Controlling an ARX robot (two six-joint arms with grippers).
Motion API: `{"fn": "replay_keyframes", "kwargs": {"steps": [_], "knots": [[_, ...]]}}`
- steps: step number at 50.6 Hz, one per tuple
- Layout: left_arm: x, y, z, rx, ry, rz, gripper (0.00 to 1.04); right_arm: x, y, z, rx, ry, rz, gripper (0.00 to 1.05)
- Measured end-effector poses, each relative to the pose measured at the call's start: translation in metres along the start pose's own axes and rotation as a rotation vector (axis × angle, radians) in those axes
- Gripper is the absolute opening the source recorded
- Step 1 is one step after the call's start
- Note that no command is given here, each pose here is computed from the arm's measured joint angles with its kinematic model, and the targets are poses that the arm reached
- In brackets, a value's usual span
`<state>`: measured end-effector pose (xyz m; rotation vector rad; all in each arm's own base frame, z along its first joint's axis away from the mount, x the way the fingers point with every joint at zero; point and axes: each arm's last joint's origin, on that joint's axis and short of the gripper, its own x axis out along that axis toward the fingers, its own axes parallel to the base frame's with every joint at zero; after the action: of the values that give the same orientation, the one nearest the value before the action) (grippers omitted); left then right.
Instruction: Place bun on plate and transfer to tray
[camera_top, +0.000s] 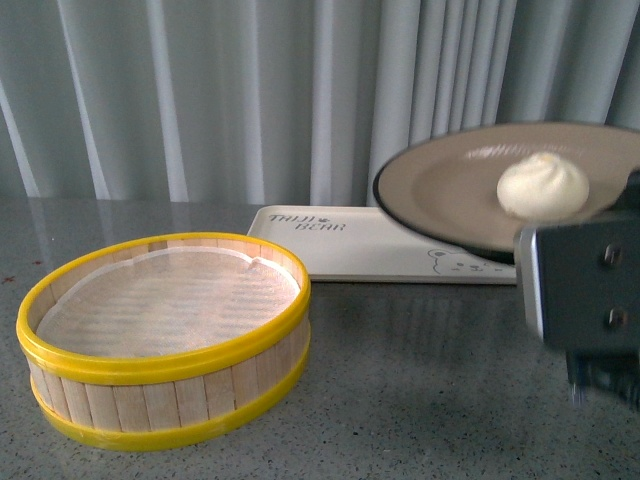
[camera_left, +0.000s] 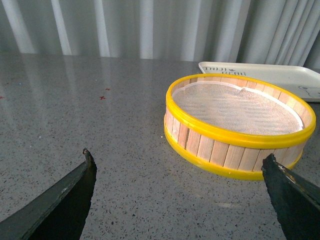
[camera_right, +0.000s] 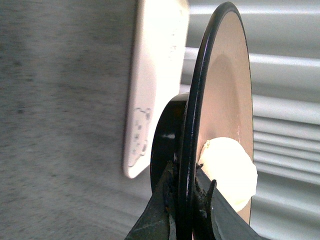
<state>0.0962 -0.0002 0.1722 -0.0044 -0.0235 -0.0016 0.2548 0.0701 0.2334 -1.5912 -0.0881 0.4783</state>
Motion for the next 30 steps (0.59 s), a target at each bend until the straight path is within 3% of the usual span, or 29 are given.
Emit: {"fn": "replay_keyframes", "kwargs": {"steps": [11,30], "knots": [[0.0,0.0,0.0,0.0,0.0,0.0,0.98,0.007,-0.037,-0.034,0.121,-0.076,-0.117,0.03],[0.0,0.0,0.0,0.0,0.0,0.0,0.98,0.03,-0.043,-0.081,0.212,-0.104,-0.007,0.03]]}}
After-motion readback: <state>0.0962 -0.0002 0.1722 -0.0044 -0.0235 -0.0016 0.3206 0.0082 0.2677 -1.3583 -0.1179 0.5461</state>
